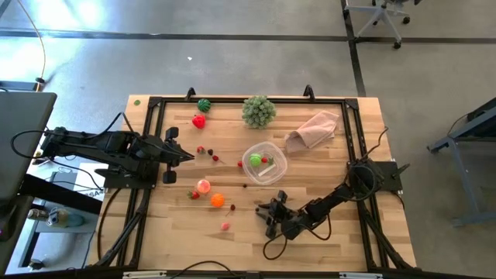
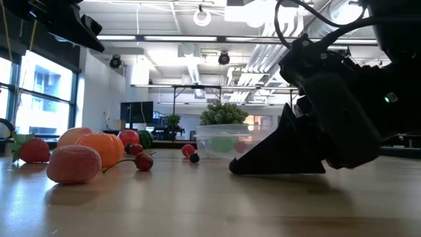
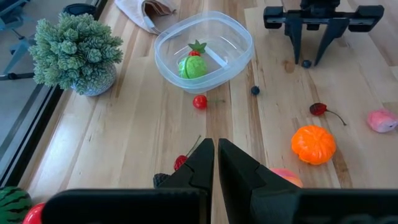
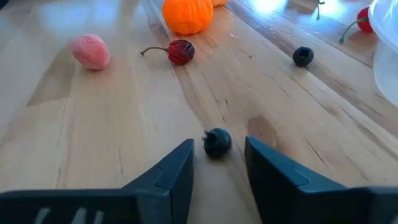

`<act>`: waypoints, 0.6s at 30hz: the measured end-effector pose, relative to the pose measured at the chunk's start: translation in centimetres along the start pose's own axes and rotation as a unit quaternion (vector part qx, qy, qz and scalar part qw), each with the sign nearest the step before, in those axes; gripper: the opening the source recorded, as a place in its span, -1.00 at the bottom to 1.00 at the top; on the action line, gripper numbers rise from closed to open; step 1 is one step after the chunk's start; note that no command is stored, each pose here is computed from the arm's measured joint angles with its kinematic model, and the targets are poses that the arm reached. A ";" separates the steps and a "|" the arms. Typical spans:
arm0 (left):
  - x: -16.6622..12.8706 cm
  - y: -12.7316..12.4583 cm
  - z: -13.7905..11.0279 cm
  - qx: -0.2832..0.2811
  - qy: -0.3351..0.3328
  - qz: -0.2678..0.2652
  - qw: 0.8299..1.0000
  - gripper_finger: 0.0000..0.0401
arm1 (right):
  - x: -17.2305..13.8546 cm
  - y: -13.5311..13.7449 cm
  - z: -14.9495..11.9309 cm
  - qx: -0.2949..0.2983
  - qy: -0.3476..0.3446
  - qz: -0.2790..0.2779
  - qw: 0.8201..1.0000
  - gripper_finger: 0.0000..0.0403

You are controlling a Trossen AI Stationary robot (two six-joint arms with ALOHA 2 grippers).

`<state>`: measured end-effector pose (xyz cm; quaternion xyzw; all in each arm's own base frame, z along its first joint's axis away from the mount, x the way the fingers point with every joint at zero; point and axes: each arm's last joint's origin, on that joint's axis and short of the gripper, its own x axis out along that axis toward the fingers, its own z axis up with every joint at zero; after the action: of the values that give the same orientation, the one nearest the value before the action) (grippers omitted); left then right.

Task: Pick and placing Produce into tupperware
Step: Put the bottom blueberry into the container

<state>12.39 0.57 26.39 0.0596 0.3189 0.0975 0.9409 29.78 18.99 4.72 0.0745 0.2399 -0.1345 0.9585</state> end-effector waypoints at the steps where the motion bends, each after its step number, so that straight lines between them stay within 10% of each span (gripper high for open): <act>1: 0.0 0.0 0.0 0.000 0.000 0.000 1.000 -0.93 | 0.0 0.0 0.0 -0.003 0.000 0.000 1.000 -0.38; 18: 0.0 0.0 0.0 0.000 0.000 0.000 1.000 -0.93 | 0.0 0.0 0.0 -0.045 0.000 0.004 0.999 -0.47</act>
<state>12.38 0.57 26.39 0.0596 0.3189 0.0976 0.9409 29.79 19.00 4.74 0.0323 0.2453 -0.1195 0.9615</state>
